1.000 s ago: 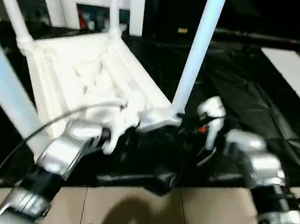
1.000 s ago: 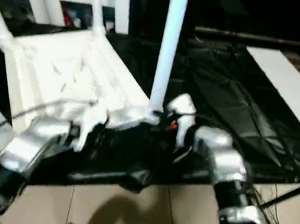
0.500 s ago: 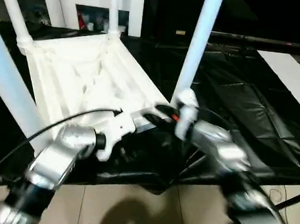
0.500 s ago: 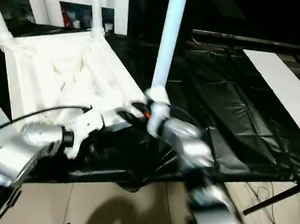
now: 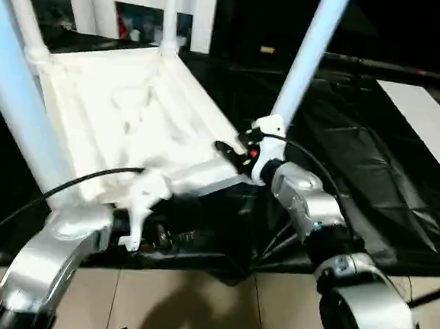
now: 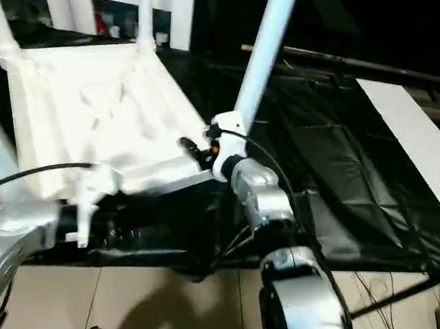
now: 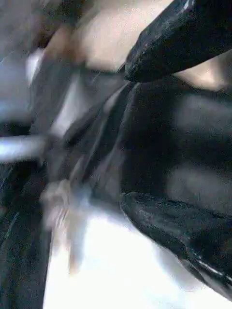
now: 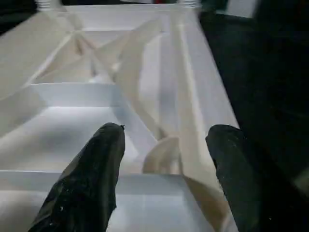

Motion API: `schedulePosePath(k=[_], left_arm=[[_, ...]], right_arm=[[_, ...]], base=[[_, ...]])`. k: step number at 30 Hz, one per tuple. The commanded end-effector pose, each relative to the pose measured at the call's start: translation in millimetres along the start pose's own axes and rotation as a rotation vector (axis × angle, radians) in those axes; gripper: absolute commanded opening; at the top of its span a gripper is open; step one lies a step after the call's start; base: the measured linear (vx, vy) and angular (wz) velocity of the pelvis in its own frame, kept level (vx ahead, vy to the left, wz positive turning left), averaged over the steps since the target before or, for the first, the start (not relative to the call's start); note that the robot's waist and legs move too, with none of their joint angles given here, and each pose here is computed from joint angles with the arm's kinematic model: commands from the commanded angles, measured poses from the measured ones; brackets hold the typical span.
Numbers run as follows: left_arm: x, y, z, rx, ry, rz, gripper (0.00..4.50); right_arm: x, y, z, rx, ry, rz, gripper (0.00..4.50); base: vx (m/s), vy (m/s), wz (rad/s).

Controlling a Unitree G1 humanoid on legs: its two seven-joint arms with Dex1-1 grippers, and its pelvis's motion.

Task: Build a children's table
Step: Rotate leg to tighten

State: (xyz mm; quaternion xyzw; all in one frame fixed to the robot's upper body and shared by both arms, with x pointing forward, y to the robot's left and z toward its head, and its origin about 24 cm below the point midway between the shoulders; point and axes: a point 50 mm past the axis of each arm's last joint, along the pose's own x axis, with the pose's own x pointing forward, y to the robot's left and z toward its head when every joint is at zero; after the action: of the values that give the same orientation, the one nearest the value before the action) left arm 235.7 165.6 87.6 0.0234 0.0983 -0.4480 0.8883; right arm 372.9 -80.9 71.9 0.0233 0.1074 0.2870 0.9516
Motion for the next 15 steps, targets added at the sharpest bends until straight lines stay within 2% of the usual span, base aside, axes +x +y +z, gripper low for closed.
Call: schedulePosePath(k=[1, 4, 8, 10, 15], left_arm=[[-10.2, -3.6, 3.6, -0.019, -0.057, 0.049, 4.36], [-18.2, -7.9, -0.2, -0.062, -0.076, 0.066, 4.46], [-34.9, -17.4, -8.1, -0.086, -0.062, -0.012, 4.46], [-45.2, -23.8, -11.1, -0.132, -0.026, -0.103, 4.46], [-57.6, -23.5, -10.7, -0.152, 0.024, -0.176, 4.46]], right_arm=[[-7.6, -20.0, -1.2, -0.007, 0.001, -0.091, 3.01], [-8.8, -23.9, -1.5, -0.012, 0.000, -0.113, 3.01], [-11.2, -35.0, -0.4, -0.016, 0.011, -0.165, 3.01], [-11.5, -39.3, 0.2, -0.026, 0.019, -0.185, 3.01], [-9.3, -41.8, 5.0, -0.038, 0.018, -0.209, 3.01]], base=[[0.000, 0.000, 0.00], [0.000, 0.000, 0.00], [0.000, 0.000, 0.00], [0.000, 0.000, 0.00], [0.000, 0.000, 0.00]])
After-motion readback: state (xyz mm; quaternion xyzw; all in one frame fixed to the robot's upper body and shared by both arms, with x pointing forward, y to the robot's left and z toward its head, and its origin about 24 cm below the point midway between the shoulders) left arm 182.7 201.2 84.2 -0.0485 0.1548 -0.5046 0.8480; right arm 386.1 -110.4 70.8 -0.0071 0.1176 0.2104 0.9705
